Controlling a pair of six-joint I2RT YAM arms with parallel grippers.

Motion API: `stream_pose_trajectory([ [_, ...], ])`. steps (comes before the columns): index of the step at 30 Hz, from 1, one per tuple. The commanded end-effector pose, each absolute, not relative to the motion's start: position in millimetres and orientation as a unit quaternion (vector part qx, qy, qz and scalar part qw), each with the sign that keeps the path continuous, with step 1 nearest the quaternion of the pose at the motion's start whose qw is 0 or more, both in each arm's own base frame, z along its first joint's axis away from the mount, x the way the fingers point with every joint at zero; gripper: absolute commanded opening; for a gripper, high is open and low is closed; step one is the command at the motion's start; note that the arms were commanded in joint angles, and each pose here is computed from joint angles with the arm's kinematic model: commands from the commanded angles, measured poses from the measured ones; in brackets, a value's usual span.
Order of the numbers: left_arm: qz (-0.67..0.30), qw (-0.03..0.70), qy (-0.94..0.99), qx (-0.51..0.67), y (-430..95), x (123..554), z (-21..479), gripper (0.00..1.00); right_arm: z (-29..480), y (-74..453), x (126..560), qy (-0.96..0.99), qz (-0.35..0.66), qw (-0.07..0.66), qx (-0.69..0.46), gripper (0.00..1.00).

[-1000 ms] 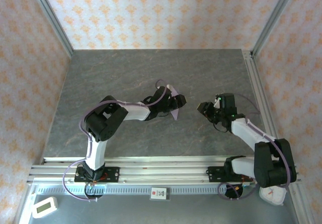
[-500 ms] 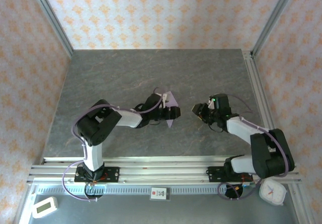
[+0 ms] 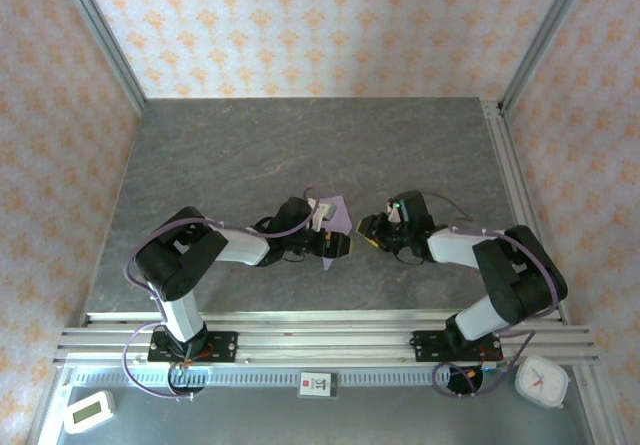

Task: Fold a paper plane with a square sheet of paper (pick it up from the middle)
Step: Fold the wing for the fifth time at the center of the table.

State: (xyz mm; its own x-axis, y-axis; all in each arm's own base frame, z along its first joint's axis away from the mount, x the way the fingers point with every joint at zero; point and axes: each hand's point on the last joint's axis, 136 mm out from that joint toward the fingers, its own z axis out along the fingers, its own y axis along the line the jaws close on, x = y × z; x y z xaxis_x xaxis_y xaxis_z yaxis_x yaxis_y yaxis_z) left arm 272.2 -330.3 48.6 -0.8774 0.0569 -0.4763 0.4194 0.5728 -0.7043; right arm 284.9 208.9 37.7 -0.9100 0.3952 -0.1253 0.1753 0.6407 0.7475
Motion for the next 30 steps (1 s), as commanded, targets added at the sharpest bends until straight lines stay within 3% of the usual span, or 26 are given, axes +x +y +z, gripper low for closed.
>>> stream_pose_trajectory([
  [1, -0.447, 0.187, 0.86, 0.16, -328, 258, 43, 0.69, 50, 222, 302, 0.887, 0.406, 0.161, 0.154, 0.36],
  [19, -0.455, 0.185, 0.855, 0.165, -321, 258, 42, 0.67, 39, 225, 304, 0.897, 0.38, 0.157, 0.161, 0.35],
  [30, -0.46, 0.187, 0.853, 0.163, -320, 260, 44, 0.67, 39, 247, 306, 0.897, 0.394, 0.141, 0.141, 0.29],
])
